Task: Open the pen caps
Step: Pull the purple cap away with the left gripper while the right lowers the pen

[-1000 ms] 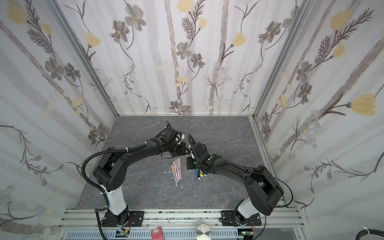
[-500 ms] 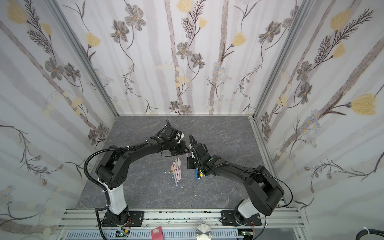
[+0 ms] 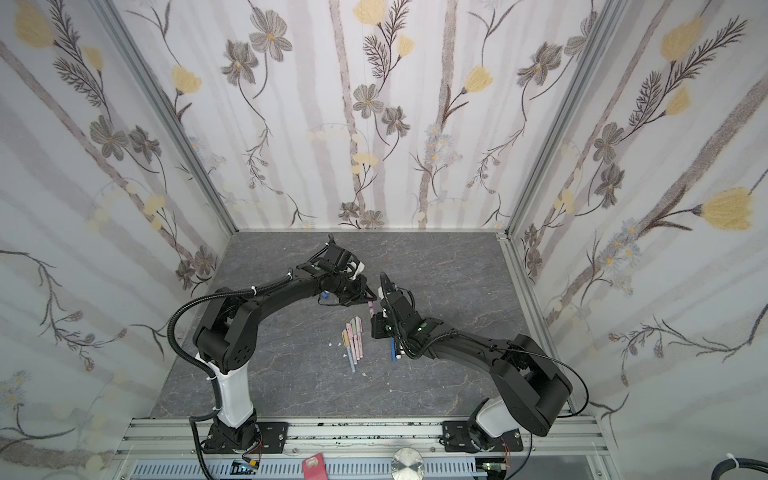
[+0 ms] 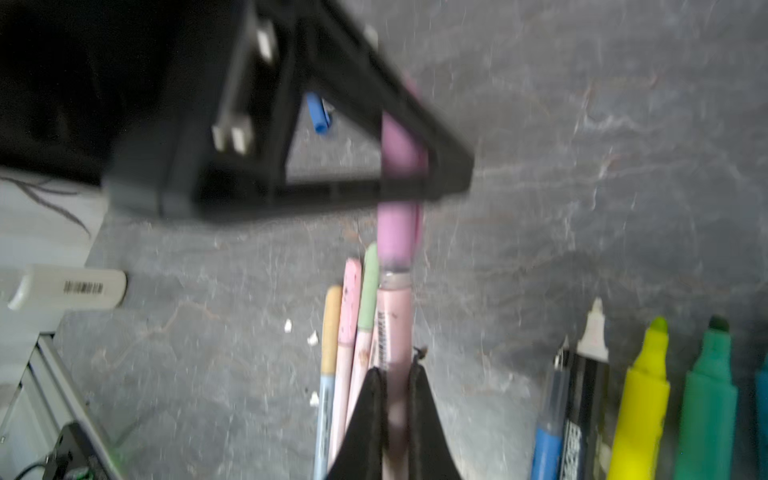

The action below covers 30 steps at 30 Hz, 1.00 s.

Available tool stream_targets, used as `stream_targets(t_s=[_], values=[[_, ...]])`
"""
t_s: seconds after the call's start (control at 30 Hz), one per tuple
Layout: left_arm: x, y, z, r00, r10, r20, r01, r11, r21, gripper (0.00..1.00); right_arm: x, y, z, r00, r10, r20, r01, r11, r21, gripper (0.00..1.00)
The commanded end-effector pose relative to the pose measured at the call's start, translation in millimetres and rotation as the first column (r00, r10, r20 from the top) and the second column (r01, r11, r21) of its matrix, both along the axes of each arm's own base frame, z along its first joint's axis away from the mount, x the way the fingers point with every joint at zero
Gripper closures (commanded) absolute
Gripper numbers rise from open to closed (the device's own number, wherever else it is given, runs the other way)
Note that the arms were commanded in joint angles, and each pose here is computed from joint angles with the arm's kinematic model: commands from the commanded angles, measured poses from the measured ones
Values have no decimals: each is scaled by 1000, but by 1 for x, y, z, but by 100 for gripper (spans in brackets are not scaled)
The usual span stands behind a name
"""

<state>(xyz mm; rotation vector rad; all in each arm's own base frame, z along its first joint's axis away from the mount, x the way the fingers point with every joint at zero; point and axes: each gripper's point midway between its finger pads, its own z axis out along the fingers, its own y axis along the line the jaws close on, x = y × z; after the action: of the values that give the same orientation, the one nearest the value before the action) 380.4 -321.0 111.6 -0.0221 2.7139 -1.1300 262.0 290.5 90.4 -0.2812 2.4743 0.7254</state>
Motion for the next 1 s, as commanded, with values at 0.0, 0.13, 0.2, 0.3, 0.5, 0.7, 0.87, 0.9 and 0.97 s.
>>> stream_targets(t_s=[0.0, 0.13, 0.2, 0.3, 0.5, 0.7, 0.87, 0.9, 0.97], values=[[30, 9, 12, 991, 51, 121, -52, 999, 6, 100, -29, 1, -13, 994, 61, -94, -64, 997, -31, 100], [35, 15, 15, 991, 60, 123, -61, 998, 4, 100, -37, -4, -21, 992, 62, -110, -67, 997, -42, 100], [37, 18, 18, 990, 62, 128, -64, 998, 6, 100, -38, -5, -21, 992, 61, -109, -66, 997, -45, 100], [38, 27, 21, 989, 69, 133, -71, 997, 13, 100, -36, -11, -23, 994, 33, -108, -40, 997, -72, 100], [34, 74, 17, 983, 133, 128, -138, 990, 31, 100, -32, -35, -47, 988, -75, -138, 46, 977, -207, 100], [16, 128, 8, 970, 215, 114, -222, 974, 52, 100, -22, -35, -49, 983, -132, -127, 98, 964, -247, 100], [2, 159, -1, 956, 273, 107, -280, 958, 63, 100, -18, -39, -54, 979, -167, -119, 128, 950, -284, 100], [-1, 163, -3, 954, 279, 106, -287, 955, 69, 100, -18, -39, -55, 978, -169, -120, 129, 949, -289, 100], [-7, 171, -10, 952, 290, 96, -298, 951, 86, 100, -18, -39, -58, 976, -175, -126, 131, 945, -301, 100]])
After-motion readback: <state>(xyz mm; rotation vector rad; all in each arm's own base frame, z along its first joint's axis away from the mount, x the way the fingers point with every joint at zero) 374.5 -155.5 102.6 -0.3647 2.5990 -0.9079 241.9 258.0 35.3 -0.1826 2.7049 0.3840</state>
